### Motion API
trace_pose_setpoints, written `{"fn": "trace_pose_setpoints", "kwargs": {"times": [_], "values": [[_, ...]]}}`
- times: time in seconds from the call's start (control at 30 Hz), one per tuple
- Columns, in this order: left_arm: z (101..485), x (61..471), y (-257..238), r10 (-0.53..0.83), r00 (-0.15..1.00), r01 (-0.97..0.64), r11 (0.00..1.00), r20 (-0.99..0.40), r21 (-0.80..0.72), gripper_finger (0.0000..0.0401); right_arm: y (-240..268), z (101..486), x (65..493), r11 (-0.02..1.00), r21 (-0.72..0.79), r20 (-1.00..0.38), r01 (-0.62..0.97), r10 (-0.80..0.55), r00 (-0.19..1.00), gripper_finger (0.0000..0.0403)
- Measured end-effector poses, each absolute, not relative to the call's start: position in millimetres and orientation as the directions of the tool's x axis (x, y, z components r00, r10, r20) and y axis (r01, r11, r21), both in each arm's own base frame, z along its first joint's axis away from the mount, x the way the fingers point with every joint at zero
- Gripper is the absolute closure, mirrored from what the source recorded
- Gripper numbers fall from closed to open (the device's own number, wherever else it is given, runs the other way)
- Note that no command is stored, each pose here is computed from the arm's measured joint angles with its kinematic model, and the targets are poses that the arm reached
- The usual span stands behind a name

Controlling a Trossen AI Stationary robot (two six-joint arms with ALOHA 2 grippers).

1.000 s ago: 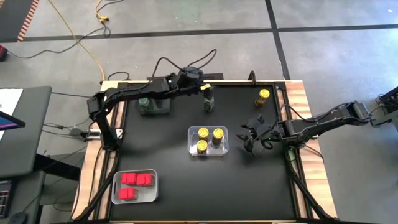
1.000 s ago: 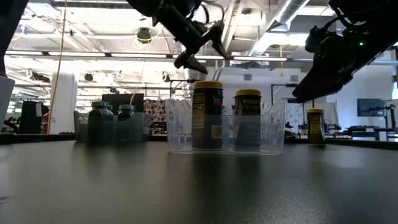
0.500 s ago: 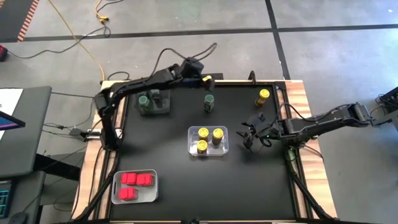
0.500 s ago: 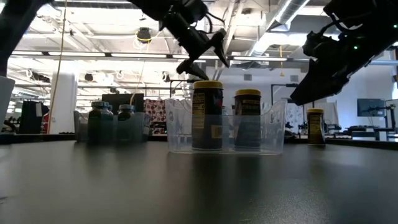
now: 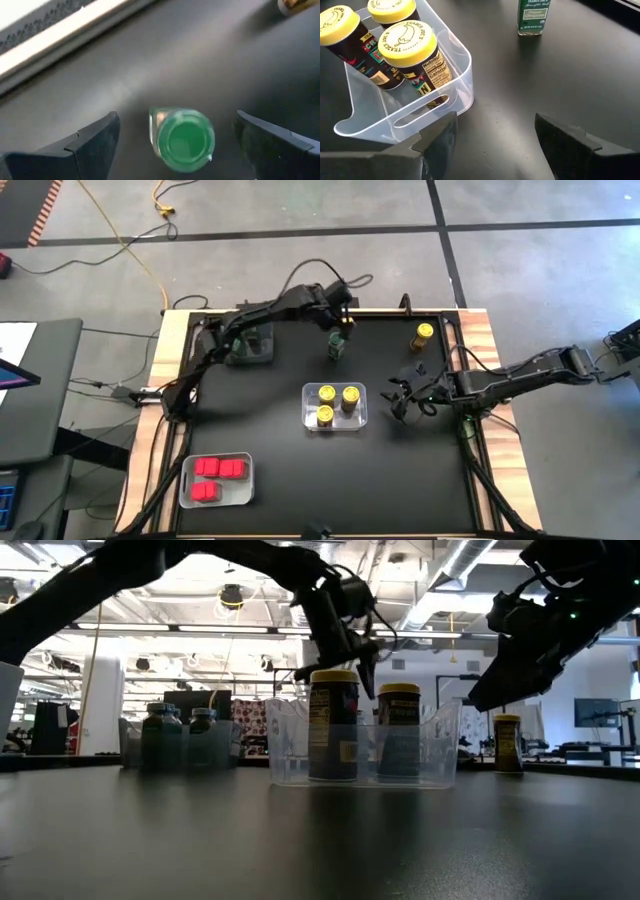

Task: Sort spices by type
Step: Put the green seasoning bottle into the transparent bin

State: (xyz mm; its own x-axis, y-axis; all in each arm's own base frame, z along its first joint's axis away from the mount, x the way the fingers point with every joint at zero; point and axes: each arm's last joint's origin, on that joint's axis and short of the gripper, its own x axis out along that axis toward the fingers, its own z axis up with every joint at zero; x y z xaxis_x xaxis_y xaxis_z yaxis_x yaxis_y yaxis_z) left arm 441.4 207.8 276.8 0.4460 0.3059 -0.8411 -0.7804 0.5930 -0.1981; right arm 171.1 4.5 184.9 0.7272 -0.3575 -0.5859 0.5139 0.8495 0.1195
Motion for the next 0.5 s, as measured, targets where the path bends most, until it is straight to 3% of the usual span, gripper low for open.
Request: {"fn": "trace_pose_setpoints", "kwargs": {"times": [0.5], "values": [[272.0, 443.5, 205.6, 0.305, 0.43, -0.789, 0.585, -0.85, -0.189, 0.0032, 8.0, 184.9, 170.9, 0.855, 0.13, -0.587, 0.502, -0.342, 0.734, 0.0107]]}}
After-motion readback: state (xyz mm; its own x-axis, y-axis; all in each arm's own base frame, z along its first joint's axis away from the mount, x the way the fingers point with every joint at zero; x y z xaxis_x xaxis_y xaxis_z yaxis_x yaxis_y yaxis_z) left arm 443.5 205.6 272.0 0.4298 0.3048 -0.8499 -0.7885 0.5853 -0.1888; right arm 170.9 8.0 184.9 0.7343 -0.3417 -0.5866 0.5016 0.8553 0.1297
